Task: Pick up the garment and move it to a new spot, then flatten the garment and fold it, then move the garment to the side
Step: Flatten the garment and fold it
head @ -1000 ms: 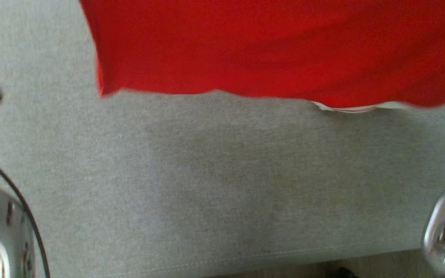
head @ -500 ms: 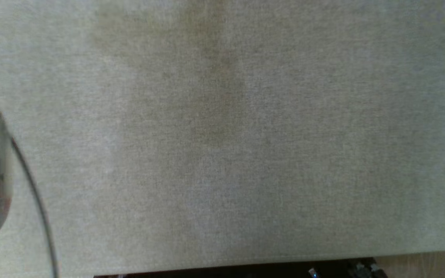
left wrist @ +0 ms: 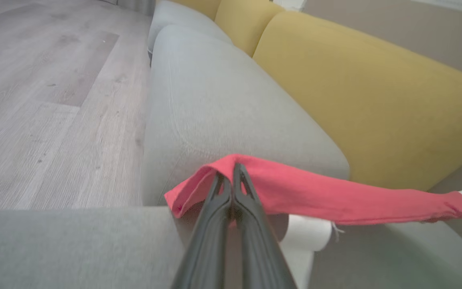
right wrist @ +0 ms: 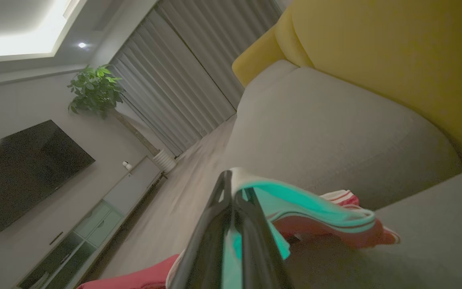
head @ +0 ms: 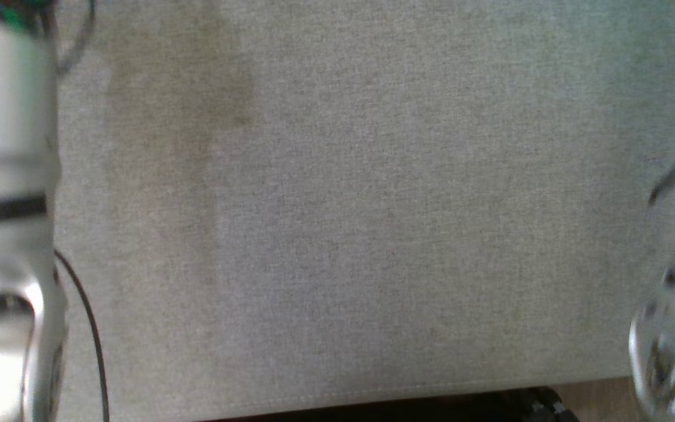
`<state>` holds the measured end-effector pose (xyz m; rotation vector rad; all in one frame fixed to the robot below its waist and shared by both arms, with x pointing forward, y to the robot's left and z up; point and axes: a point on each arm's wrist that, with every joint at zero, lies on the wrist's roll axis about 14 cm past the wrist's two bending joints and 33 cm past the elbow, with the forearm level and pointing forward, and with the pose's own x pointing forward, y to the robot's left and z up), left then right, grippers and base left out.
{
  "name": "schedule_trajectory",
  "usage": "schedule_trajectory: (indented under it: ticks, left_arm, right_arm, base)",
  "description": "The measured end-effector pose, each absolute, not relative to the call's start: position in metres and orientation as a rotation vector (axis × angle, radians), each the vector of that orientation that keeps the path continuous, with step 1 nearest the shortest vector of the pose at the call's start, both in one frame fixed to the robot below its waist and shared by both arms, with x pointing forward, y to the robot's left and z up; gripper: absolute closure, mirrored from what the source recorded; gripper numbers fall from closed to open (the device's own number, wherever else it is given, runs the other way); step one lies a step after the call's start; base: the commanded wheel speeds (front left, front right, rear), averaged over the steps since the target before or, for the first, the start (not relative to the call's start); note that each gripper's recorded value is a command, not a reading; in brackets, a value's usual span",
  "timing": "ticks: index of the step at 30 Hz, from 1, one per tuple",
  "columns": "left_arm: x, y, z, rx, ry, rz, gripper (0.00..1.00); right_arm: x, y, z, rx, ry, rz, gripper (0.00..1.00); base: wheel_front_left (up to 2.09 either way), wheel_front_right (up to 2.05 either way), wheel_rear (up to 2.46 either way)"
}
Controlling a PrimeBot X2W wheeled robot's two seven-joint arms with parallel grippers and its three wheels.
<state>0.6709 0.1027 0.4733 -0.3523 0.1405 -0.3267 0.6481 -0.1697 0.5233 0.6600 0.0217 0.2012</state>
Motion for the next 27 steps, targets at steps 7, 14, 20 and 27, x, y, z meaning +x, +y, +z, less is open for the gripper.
schedule_trajectory:
  ticks: [7,14,20,27]
  left_arm:
    - [0.601,0.105,0.431,-0.349,0.277,-0.339,1.0]
    - [0.526,0.102,0.405,-0.343,0.4,-0.325,1.0]
    - [0.448,0.101,0.391,-0.383,0.476,-0.275,1.0]
    - [0.376,0.095,0.404,-0.477,0.506,-0.236,1.0]
  right_arm:
    - [0.566,-0.183,0.451,0.655,0.236,0.109,1.0]
    - [0.486,-0.191,0.421,0.669,0.358,0.031,1.0]
    - [0.418,-0.197,0.412,0.649,0.421,-0.022,1.0]
    - [0.347,-0.204,0.416,0.671,0.454,-0.07,1.0]
  base:
    - [0.0,0.0,0.0]
    - [0.0,0.0,0.0]
    - [0.0,0.0,0.0]
    - [0.0,0.0,0.0]
